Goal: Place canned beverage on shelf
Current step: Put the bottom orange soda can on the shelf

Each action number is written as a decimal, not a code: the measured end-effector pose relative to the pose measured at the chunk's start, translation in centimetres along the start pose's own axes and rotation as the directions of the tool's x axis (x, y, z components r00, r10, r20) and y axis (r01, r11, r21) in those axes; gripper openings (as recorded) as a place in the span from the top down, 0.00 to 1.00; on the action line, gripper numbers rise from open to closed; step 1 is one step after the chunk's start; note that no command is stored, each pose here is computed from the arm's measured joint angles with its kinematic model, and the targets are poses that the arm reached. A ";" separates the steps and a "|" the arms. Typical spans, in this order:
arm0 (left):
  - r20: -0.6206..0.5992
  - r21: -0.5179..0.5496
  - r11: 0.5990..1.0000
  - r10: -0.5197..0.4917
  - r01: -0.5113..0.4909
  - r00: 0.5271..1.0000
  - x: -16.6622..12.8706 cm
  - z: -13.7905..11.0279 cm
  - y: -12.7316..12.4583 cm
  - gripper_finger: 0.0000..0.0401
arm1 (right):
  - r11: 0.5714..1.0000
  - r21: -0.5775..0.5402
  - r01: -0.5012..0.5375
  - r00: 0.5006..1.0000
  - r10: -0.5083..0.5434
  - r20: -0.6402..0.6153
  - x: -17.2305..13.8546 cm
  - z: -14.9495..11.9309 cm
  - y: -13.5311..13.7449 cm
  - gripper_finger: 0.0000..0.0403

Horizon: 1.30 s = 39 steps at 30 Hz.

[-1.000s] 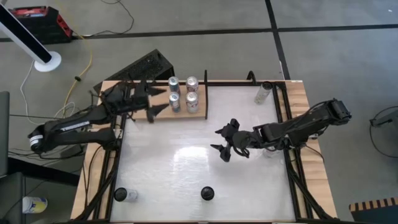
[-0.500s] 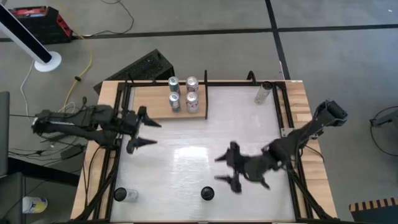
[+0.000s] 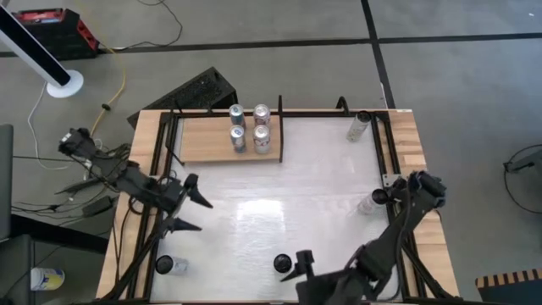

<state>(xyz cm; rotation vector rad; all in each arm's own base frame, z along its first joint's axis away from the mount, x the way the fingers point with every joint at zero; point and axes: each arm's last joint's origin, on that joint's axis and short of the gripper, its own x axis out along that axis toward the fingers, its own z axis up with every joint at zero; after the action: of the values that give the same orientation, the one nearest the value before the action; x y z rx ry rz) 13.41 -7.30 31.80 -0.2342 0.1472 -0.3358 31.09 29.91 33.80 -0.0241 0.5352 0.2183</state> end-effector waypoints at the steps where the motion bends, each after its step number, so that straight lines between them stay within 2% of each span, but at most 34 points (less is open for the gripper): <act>1: -0.003 -0.008 1.000 -0.012 0.012 1.000 -0.1 -0.1 -0.2 0.22 | 1.000 -0.009 0.008 0.999 -0.008 -0.035 0.2 -0.1 0.4 0.16; 10: -0.101 -0.014 1.000 0.025 -0.027 0.995 0.4 -1.6 -1.4 0.22 | 0.993 0.063 0.100 0.981 -0.088 -0.173 1.7 -1.0 0.4 0.16; 19: -0.195 0.059 0.997 0.054 -0.044 0.979 2.3 -3.0 -1.7 0.22 | 0.984 0.078 0.163 0.965 -0.143 -0.220 2.7 -0.5 -2.4 0.16; 27: -0.247 0.079 0.995 0.074 -0.056 0.966 3.2 -3.9 -1.8 0.22 | 0.965 0.088 0.248 0.926 -0.209 -0.313 3.2 -0.9 -4.7 0.16; 31: -0.267 0.087 0.994 0.082 -0.061 0.960 3.2 -4.1 -1.7 0.22 | 0.968 0.114 0.222 0.928 -0.174 -0.330 3.4 -0.8 -5.1 0.16; 34: -0.267 0.079 0.995 0.082 -0.063 0.960 3.2 -4.1 -1.7 0.22 | 0.968 0.109 0.225 0.926 -0.177 -0.334 3.5 -1.0 -5.1 0.16; 39: -0.267 0.079 0.995 0.082 -0.063 0.960 3.2 -4.1 -1.7 0.22 | 0.951 0.037 0.308 0.899 -0.278 -0.339 3.9 -2.5 -5.2 0.16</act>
<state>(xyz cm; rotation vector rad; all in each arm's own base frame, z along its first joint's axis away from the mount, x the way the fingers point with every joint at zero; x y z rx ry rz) 15.10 -10.78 27.98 -0.1124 0.4122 -0.2985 34.20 25.44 29.45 -0.0546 0.8675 -0.1097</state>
